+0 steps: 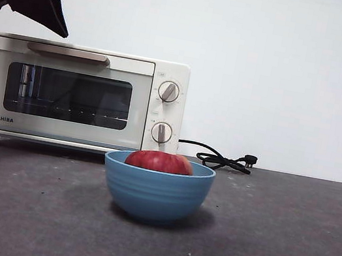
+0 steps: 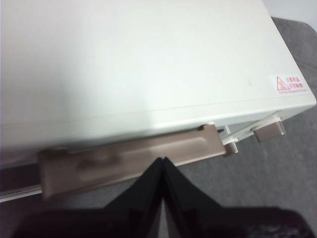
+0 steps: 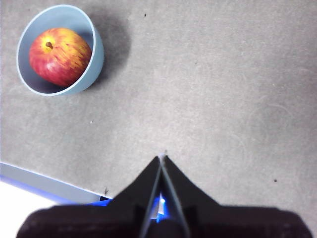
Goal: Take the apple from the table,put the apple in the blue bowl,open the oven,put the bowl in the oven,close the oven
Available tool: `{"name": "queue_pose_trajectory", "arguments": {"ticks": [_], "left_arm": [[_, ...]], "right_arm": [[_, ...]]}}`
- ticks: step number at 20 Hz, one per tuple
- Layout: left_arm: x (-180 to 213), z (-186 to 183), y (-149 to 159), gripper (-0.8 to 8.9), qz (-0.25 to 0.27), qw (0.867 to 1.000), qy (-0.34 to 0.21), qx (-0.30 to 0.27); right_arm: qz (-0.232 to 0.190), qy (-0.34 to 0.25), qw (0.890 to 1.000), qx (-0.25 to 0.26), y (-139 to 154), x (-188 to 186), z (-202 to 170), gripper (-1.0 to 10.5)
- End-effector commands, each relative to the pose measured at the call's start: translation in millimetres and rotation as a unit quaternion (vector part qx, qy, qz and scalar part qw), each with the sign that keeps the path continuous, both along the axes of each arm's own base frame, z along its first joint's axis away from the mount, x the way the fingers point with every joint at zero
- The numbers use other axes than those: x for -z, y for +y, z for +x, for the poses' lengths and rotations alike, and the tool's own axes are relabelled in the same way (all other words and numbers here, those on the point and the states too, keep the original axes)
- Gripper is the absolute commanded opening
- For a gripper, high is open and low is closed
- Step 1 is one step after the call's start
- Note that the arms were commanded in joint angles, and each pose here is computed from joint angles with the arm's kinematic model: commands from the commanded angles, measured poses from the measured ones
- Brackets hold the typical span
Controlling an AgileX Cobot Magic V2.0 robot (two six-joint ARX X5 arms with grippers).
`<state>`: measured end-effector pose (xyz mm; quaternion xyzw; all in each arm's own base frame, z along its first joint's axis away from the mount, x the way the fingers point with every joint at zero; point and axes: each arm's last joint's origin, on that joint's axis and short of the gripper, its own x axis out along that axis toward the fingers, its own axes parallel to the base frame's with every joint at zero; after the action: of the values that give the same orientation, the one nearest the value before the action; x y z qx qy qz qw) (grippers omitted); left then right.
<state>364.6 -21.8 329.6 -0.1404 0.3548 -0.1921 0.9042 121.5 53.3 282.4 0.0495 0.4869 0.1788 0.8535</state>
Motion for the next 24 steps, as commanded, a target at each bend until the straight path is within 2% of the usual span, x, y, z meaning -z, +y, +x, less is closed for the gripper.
{"name": "queue_pose_trajectory", "arguments": {"ticks": [1, 6, 9, 18, 24], "left_arm": [[3.0, 4.3, -0.2, -0.05, 0.000, 1.000, 0.000, -0.007], [4.5, 5.9, 2.2, -0.05, 0.032, 0.999, -0.001, -0.044], [8.9, 8.9, 2.3, -0.05, 0.033, 0.998, 0.004, -0.045], [43.9, 20.2, -2.0, -0.05, 0.036, 0.995, 0.083, -0.035], [53.2, 16.1, -5.7, -0.05, 0.061, 0.991, 0.120, -0.018]], "right_arm": [[0.000, 0.008, 1.000, 0.003, -0.2, 2.0, -0.6, -0.1], [0.000, 0.009, 1.000, 0.003, -0.3, 2.0, -0.9, -0.1], [-0.001, 0.007, 1.000, 0.004, -0.3, 2.0, -0.5, -0.1], [-0.001, 0.006, 1.000, 0.004, -0.3, 1.8, -0.5, -0.1], [0.000, 0.005, 1.000, 0.004, -0.2, 1.7, -0.3, -0.1]]}}
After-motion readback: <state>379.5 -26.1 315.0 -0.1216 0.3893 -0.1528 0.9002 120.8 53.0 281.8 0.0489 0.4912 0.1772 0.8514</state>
